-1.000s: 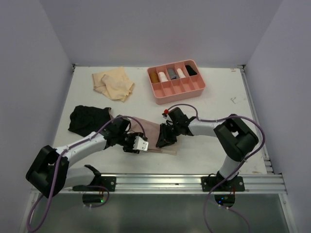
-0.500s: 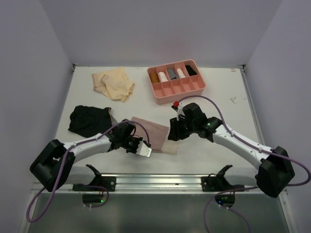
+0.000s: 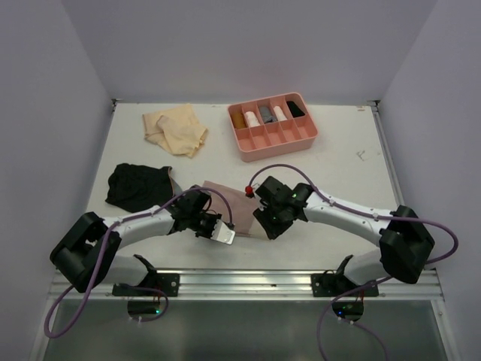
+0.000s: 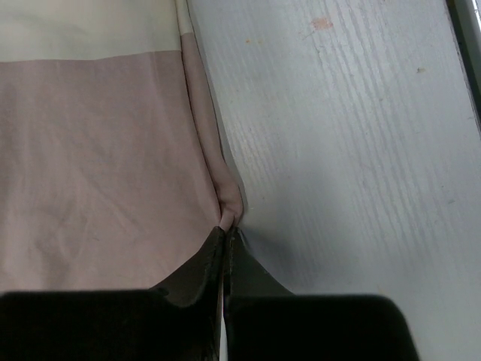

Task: Roll the underwear
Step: Fold the underwear

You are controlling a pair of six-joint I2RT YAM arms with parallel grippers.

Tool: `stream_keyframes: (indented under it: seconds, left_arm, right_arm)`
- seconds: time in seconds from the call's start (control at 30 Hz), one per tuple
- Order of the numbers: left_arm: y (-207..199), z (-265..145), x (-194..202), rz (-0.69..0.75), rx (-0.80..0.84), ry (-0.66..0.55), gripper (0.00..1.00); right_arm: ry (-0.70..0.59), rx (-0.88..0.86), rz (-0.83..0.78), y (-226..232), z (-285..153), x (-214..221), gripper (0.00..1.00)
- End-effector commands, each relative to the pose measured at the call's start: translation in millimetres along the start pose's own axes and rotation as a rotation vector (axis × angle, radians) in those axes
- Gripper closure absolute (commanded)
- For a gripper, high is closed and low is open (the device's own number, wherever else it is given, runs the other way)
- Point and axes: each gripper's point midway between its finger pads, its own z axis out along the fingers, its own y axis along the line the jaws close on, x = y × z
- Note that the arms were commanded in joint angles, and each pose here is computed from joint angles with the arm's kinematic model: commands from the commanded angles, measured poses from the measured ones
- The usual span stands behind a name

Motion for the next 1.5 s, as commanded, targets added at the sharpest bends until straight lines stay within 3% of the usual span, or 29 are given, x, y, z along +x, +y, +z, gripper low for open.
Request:
stream_keyframes:
  seconds: [0.0, 0.37, 0.87, 0.97, 1.13, 1.47]
  left_arm:
    - [-5.7, 2.4, -3.9, 0.014, 0.043, -0.019, 1.0]
    - [-6.3, 0.2, -7.3, 0.028, 0.061, -0.037, 1.0]
    - [-8.9, -2.8, -4.9, 0.019, 0.076, -0.029, 1.0]
    - [-8.5, -3.3, -3.9, 0.016, 0.075, -0.024, 1.0]
    - [-6.9, -5.2, -3.8, 0.012, 0.069, -0.017, 1.0]
    - [1.6, -28.4, -39.2, -0.026, 0.08, -0.101, 1.0]
  right_arm:
    - [-0.052, 0.054, -0.117, -9.6, -12.1, -15.1, 0.62]
    - [0.035, 0.051, -0.394, 3.2, 18.0, -23.3, 0.62]
    - [0.154, -0.006, -0.418, 16.1, 54.0, -11.5, 0.65]
    - [0.179, 0.01, -0.422, 14.4, 59.9, -9.0, 0.71]
    - [0.193, 0.047, -0.42, 9.3, 63.6, -8.1, 0.99]
    - [0.126, -0.002, -0.374, 19.8, 31.3, -8.7, 1.0]
